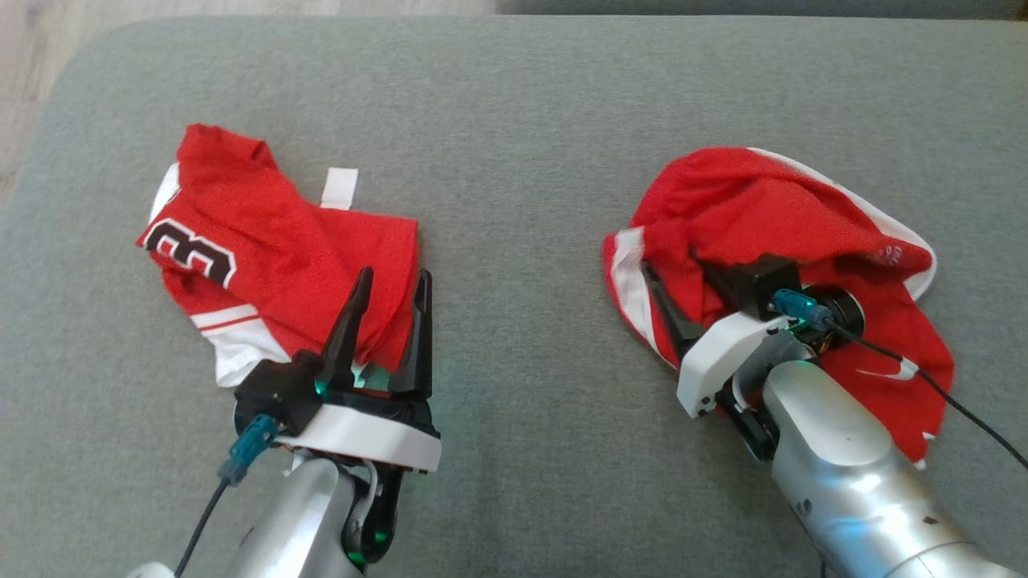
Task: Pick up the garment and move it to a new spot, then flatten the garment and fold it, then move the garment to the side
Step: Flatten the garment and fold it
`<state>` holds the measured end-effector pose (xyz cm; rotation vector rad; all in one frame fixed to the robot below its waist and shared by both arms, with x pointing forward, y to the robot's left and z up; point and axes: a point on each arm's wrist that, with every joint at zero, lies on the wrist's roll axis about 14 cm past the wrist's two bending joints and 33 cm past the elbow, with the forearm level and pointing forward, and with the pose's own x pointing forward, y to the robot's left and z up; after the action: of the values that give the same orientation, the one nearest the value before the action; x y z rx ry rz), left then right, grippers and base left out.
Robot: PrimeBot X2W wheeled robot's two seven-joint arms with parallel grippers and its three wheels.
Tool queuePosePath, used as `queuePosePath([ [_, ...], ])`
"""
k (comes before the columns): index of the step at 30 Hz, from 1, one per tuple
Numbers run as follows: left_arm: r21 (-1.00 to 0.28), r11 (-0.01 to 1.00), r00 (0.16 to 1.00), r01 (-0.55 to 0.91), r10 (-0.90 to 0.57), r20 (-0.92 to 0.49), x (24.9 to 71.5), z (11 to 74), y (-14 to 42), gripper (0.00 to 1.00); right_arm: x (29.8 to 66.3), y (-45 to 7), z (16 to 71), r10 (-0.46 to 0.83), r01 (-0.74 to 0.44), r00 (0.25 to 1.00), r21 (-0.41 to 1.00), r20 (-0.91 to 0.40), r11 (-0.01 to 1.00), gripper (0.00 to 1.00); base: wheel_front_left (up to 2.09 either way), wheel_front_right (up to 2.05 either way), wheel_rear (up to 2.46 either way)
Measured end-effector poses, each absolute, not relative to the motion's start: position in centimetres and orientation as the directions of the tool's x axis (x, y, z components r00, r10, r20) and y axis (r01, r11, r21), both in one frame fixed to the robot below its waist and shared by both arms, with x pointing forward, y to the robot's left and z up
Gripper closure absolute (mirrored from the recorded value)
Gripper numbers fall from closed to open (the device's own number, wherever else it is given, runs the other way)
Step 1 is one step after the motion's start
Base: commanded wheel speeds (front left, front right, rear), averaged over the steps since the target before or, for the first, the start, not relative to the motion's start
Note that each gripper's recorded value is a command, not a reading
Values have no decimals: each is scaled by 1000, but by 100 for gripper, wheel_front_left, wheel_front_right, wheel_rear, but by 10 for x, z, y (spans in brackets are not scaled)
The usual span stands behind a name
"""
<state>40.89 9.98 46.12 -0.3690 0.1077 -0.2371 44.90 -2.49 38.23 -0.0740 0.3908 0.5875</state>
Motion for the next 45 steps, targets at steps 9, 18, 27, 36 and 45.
queuePosePath([
  [9, -369, 890, 953, 267, -300, -36, 413, 469, 82, 0, 461, -46, 424, 462, -458, 854, 77, -238, 886, 0, 0, 0, 0],
  [18, -365, 868, 934, 336, -358, 9, 421, 484, 59, 0, 443, -106, 479, 284, -276, 959, 164, -25, 947, 0, 0, 0, 0],
  [27, -366, 836, 904, 409, -425, 39, 424, 492, 33, 0, 394, -195, 493, 14, -19, 999, 155, 36, 988, 0, 0, 0, 0],
  [36, -375, 806, 878, 458, -477, 46, 424, 492, 15, 0, 353, -219, 472, -86, 89, 996, 188, -27, 978, 0, 0, 0, 0],
  [45, -228, 800, 794, 555, -591, -142, 427, 445, 3, 0, 353, -226, 471, -112, 116, 993, 211, -33, 971, 0, 0, 0, 0],
])
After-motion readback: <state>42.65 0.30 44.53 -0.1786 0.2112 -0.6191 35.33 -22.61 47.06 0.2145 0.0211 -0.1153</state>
